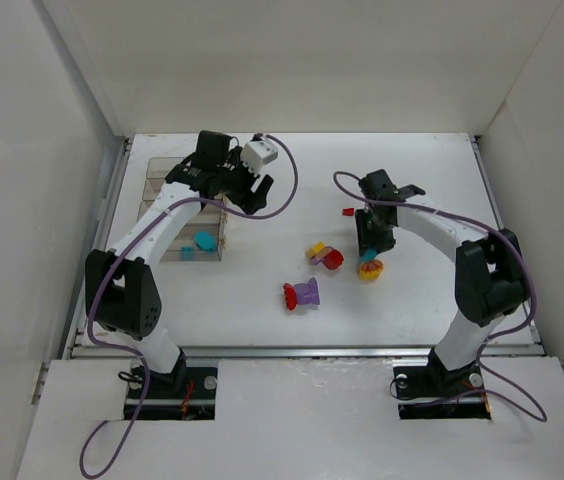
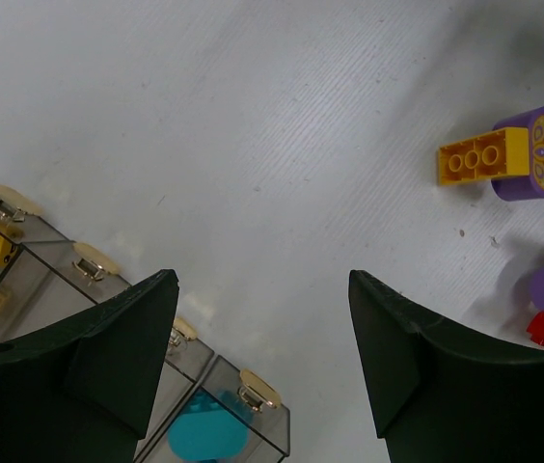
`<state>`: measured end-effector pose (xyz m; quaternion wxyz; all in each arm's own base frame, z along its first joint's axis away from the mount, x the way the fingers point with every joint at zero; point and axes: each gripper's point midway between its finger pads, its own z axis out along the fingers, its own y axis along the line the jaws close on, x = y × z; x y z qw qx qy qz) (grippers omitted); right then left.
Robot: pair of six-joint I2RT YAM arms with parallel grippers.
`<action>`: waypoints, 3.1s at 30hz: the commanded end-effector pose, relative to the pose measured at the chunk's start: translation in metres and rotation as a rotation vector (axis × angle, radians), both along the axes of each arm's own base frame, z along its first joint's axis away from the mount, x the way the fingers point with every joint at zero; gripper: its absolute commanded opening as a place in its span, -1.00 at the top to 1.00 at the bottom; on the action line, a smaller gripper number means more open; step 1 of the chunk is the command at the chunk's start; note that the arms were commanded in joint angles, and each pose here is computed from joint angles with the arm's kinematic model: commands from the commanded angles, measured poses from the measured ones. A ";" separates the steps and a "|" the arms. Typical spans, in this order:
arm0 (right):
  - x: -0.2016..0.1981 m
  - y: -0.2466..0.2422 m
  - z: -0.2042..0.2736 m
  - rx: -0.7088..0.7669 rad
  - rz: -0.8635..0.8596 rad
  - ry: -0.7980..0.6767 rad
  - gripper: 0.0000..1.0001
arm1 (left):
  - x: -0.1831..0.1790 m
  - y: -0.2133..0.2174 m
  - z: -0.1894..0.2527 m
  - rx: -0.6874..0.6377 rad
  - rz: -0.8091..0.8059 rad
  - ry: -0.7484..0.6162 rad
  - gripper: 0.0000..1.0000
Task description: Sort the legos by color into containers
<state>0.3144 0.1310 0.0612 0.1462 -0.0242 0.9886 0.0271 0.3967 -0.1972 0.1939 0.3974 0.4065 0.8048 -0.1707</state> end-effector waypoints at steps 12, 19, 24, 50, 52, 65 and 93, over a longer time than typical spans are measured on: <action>0.097 0.067 0.193 0.394 -0.093 -0.523 1.00 | -0.019 -0.052 0.106 -0.175 -0.177 -0.113 -0.56; 0.113 0.099 0.308 0.640 -0.122 -0.839 1.00 | -0.034 -0.096 0.147 -0.437 -0.262 -0.004 -0.82; 0.108 0.116 0.331 0.681 -0.108 -0.894 1.00 | -0.034 -0.119 0.150 -0.525 -0.249 0.065 -0.96; 0.103 0.136 0.332 0.712 -0.104 -0.910 1.00 | -0.009 -0.117 0.114 -0.446 -0.062 0.133 1.00; 0.104 0.132 0.329 0.693 -0.124 -0.913 1.00 | -0.014 -0.114 0.098 -0.410 -0.063 0.164 1.00; 0.136 0.077 0.317 0.565 -0.231 -0.961 1.00 | 0.042 -0.006 0.073 -0.330 0.183 0.109 1.00; 0.143 0.086 0.247 0.479 -0.167 -0.786 1.00 | 0.195 0.174 -0.055 -0.111 0.646 0.073 0.07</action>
